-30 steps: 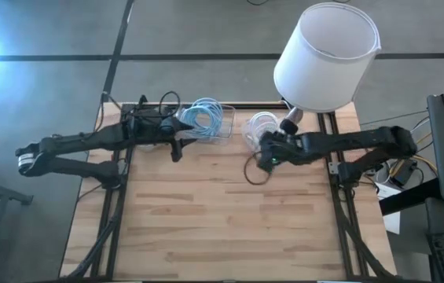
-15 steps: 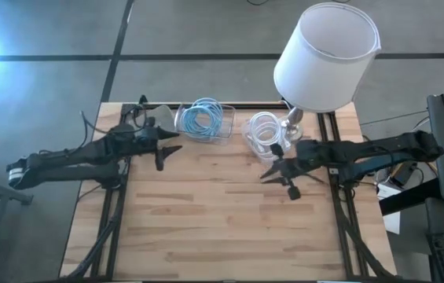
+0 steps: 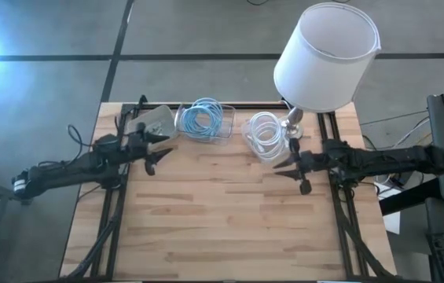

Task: Pick & Place USB Port
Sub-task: Return to Home Position

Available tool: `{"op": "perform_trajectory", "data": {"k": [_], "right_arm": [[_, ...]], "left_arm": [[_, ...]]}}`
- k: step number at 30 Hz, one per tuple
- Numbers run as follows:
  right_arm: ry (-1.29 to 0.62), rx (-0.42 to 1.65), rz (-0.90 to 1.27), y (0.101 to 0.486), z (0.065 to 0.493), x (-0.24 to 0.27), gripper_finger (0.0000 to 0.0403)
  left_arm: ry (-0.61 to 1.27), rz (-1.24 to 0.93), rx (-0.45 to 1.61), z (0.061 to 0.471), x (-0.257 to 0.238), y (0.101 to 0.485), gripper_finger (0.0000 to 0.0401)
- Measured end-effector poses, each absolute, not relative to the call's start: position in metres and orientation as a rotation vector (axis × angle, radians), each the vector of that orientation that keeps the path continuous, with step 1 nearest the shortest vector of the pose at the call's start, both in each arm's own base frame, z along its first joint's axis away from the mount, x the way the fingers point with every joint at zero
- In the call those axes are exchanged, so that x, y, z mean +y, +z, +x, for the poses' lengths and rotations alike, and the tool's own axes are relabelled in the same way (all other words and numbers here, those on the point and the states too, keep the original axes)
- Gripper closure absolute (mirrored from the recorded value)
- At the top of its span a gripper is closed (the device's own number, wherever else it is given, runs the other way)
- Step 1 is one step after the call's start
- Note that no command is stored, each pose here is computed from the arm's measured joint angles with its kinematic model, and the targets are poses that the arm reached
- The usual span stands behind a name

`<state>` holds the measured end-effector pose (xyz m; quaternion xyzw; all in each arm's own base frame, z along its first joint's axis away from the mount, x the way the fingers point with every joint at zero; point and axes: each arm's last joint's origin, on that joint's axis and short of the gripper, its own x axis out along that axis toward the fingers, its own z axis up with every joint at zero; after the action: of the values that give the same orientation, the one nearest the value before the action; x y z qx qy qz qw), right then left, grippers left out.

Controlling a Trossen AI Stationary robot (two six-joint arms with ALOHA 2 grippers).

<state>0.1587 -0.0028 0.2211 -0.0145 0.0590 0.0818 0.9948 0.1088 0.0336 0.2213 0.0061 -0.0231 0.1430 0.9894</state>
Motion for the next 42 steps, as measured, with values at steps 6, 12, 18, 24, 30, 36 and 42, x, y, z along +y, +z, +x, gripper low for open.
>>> {"op": "perform_trajectory", "data": {"k": [6,12,18,24,30,36,42], "right_arm": [[0.157,0.069,0.03,0.207,0.145,-0.003,0.0322],[0.156,0.049,0.03,0.196,0.136,-0.002,0.0329],[0.156,0.043,0.03,0.188,0.131,-0.002,0.0327],[0.156,0.03,0.044,0.184,0.127,-0.002,0.0319],[0.152,-0.001,0.045,0.174,0.12,-0.001,0.0318],[0.146,-0.042,0.038,0.173,0.114,-0.001,0.033],[0.145,-0.024,-0.004,0.171,0.111,-0.001,0.0334]], "left_arm": [[0.286,0.007,-0.063,0.104,0.032,0.209,0.0178],[0.286,0.015,-0.08,0.101,0.031,0.197,0.0178],[0.286,0.018,-0.09,0.098,0.03,0.184,0.0178],[0.286,0.02,-0.104,0.096,0.03,0.177,0.0178],[0.286,0.022,-0.105,0.095,0.029,0.177,0.0178],[0.286,0.013,-0.07,0.095,0.029,0.173,0.0178],[0.287,0.022,-0.037,0.095,0.029,0.17,0.0178]]}}
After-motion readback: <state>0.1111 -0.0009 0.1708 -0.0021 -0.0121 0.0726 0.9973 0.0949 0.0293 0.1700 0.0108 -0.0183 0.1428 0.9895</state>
